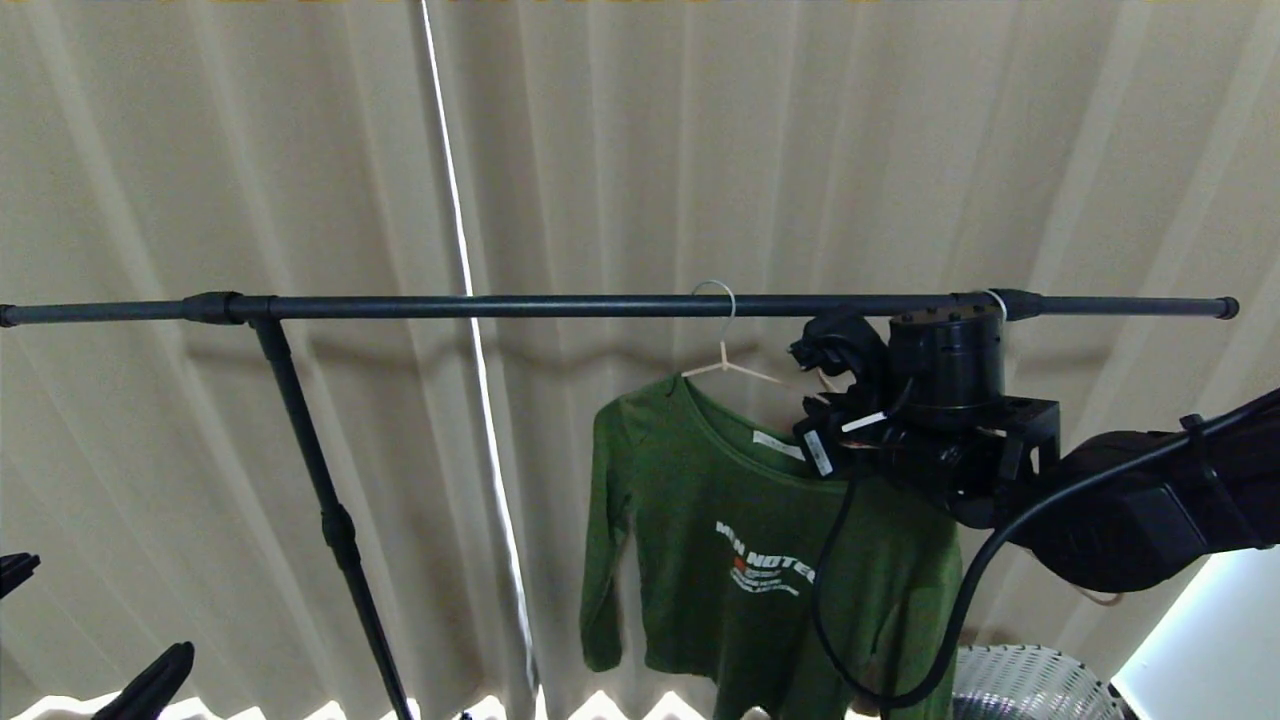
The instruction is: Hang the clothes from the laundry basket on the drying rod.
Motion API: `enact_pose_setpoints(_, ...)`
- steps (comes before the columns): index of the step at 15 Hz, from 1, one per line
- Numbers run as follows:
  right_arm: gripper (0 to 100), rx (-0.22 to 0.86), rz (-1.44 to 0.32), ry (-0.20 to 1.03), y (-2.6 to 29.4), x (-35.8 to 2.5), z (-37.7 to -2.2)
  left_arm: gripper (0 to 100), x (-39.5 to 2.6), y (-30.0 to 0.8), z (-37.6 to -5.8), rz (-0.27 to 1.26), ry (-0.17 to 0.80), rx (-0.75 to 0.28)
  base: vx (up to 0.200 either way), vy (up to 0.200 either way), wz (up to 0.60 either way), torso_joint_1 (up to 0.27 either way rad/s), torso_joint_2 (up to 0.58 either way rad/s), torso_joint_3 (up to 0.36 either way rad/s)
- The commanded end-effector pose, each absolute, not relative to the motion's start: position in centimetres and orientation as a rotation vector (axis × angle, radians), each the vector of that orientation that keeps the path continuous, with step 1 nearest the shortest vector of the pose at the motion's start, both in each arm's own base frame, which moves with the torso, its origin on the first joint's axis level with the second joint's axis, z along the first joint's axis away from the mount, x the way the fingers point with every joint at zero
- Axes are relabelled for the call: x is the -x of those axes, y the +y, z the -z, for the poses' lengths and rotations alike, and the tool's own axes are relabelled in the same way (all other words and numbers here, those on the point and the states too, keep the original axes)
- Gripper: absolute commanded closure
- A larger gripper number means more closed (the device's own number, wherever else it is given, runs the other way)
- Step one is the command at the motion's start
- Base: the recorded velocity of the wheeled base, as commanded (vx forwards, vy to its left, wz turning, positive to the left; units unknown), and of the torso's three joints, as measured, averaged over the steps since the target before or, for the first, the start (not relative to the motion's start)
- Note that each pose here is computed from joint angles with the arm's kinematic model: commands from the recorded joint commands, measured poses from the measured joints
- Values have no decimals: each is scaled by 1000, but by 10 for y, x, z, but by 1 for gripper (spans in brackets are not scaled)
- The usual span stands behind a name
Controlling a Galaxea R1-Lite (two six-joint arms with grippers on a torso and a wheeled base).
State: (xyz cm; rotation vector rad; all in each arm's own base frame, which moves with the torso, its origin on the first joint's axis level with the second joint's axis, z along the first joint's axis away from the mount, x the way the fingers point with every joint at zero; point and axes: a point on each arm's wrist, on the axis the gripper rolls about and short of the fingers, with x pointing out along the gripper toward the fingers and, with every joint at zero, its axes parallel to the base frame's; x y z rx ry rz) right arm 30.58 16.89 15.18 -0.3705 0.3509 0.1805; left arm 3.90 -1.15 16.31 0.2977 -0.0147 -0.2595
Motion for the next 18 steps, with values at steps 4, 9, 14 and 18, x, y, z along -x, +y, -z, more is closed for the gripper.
enact_pose_setpoints(4, 100, 375, -183, 358, 170, -306, -149, 0, -39, -12, -164, 259, -17, -297, 0, 0, 0, 0, 0, 0)
enact_pose_setpoints(9, 0, 369, -191, 345, 170, -301, -152, 0, -39, -12, -164, 259, -17, -297, 0, 0, 0, 0, 0, 0)
enact_pose_setpoints(14, 0, 268, -218, 329, 166, -271, -164, 0, -39, -12, -164, 259, -17, -297, 0, 0, 0, 0, 0, 0)
enact_pose_setpoints(18, 0, 159, -262, 289, 153, -242, -184, 0, -39, -12, -164, 259, -18, -297, 0, 0, 0, 0, 0, 0)
